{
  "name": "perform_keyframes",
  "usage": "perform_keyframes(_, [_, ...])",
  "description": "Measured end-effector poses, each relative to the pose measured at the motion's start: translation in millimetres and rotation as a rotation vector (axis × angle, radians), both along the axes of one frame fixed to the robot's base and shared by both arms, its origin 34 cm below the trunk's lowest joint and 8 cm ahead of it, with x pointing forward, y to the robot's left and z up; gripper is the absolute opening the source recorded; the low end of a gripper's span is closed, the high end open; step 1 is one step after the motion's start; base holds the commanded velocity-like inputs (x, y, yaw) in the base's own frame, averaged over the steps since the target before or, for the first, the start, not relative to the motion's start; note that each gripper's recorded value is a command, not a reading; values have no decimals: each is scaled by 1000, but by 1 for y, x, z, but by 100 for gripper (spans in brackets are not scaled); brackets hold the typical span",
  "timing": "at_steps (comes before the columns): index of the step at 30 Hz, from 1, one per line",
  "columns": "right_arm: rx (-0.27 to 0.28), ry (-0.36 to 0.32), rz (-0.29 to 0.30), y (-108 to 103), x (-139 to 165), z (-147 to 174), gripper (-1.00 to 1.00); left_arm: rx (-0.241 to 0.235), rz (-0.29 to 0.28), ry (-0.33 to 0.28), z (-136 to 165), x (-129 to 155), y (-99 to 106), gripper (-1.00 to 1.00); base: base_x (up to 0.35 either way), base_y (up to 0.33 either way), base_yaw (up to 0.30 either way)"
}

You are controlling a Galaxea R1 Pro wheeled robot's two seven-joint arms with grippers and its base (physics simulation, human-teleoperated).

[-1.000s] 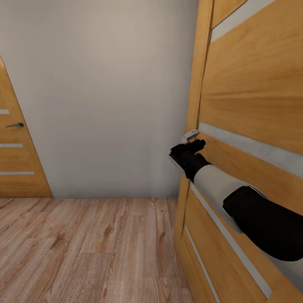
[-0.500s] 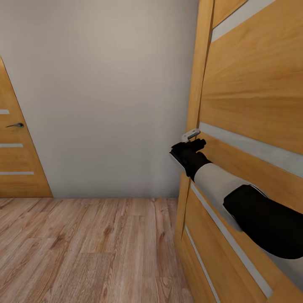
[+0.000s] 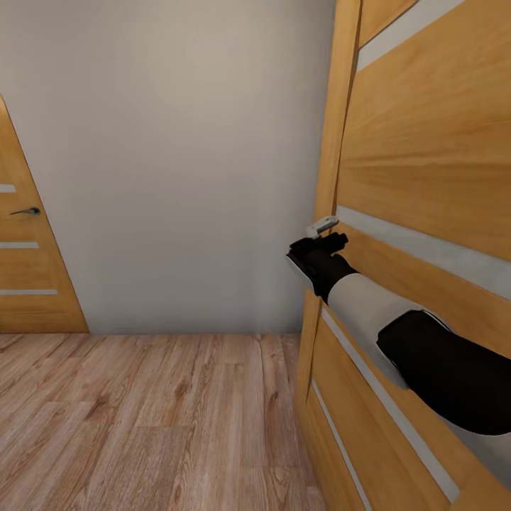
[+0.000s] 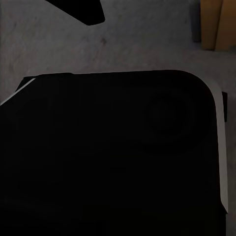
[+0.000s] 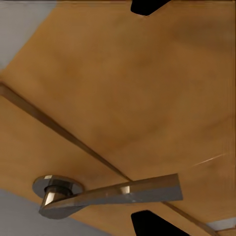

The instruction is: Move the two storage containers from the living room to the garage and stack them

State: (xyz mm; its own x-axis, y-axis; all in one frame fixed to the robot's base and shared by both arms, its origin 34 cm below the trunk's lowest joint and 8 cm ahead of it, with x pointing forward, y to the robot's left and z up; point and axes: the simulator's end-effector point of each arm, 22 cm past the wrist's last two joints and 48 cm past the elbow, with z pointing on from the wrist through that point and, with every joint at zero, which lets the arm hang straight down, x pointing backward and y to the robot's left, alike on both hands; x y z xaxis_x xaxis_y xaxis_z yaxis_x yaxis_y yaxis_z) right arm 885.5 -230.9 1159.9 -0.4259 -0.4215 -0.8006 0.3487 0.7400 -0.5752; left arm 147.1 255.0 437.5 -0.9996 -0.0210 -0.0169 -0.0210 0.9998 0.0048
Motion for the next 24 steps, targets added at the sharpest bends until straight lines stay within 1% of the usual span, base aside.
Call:
perform_keyframes(1, [-8, -5, 0, 0, 0, 3, 100, 0, 0, 0, 0, 0, 0, 100, 0, 0, 0])
perform_keyframes(7, [-14, -10, -6, 1, -1, 7, 100, 0, 0, -1, 0, 0, 0, 100, 0, 0, 0])
perform_keyframes(13, [-13, -9, -5, 1, -2, 8, 100, 0, 0, 0, 0, 0, 0, 100, 0, 0, 0])
perform_keyframes(20, [3, -41, 23, 12, -1, 21, 100, 0, 0, 0, 0, 0, 0, 100, 0, 0, 0])
perform_keyframes(24, [9, -45, 31, 15, 0, 23, 100, 0, 0, 0, 0, 0, 0, 100, 0, 0, 0])
